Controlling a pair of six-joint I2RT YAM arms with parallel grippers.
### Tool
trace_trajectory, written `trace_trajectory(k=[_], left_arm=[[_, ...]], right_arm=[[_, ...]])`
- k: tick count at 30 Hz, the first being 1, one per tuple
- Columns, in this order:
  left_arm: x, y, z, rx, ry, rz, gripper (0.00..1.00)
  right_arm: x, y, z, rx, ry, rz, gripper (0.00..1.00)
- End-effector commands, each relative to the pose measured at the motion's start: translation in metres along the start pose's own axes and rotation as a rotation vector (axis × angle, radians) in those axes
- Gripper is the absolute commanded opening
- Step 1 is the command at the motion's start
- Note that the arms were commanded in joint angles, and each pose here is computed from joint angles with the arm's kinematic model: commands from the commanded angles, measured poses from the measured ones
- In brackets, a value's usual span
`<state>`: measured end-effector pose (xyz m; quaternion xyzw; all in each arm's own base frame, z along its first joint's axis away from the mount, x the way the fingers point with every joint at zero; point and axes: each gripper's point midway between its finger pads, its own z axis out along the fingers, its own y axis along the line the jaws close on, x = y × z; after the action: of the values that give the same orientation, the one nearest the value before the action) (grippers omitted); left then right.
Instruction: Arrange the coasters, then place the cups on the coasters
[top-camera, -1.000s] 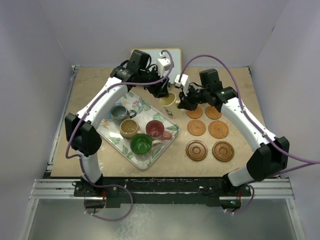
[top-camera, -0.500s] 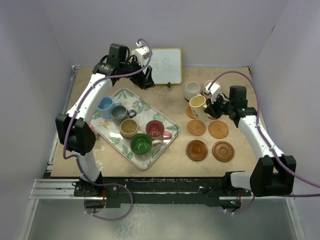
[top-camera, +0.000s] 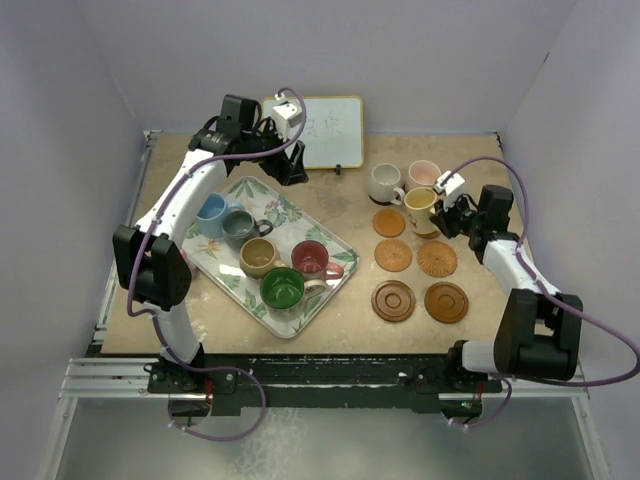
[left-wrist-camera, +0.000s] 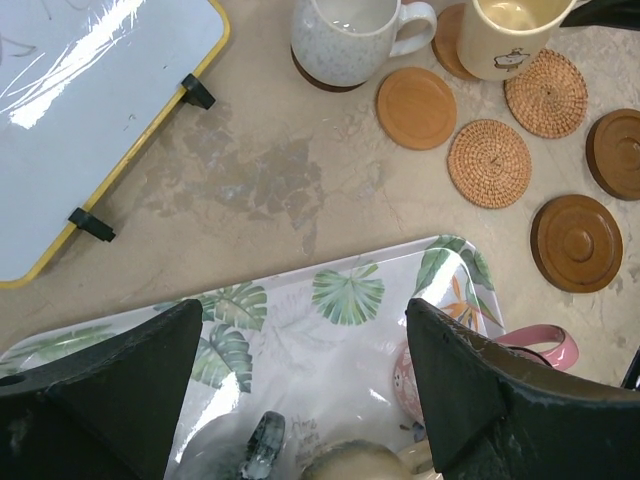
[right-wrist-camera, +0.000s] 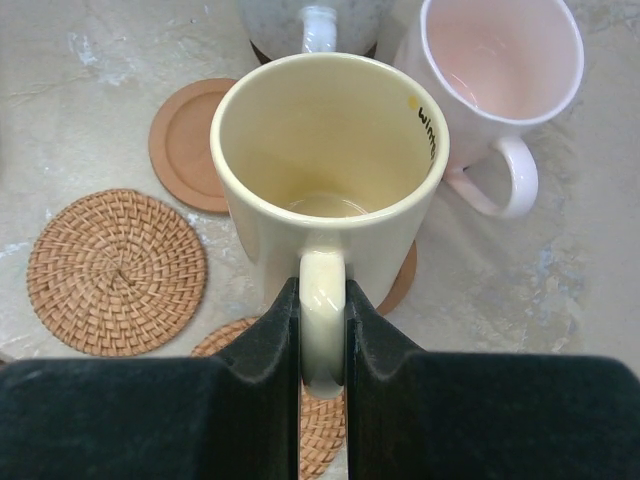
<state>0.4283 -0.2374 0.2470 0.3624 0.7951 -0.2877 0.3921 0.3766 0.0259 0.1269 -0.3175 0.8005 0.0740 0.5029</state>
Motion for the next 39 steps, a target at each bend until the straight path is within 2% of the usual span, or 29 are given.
trace_trajectory(k=[1,20,36,39], left_arm=[[-0.013,0.001,-0.01,-0.012,-0.04,0.054,0.8],[-0.008,0.007,0.0,-0.01,-0.023,0.051,0.8],[-0.006,0.006,0.002,0.001,-0.019,0.046,0.8],[-0.006,0.006,0.001,0.001,-0.021,0.047,0.8]], right_arm=[[-0.044,-0.028,0.0,0.042,-0.159,-0.102,0.0],[-0.04,-0.044,0.01,0.03,-0.184,-0.072,0.0],[-0.01,-0.041,0.011,-0.002,-0.113,-0.083,0.0],[-0.003,-0.039,0.012,-0.017,-0.095,-0.077,0.04]])
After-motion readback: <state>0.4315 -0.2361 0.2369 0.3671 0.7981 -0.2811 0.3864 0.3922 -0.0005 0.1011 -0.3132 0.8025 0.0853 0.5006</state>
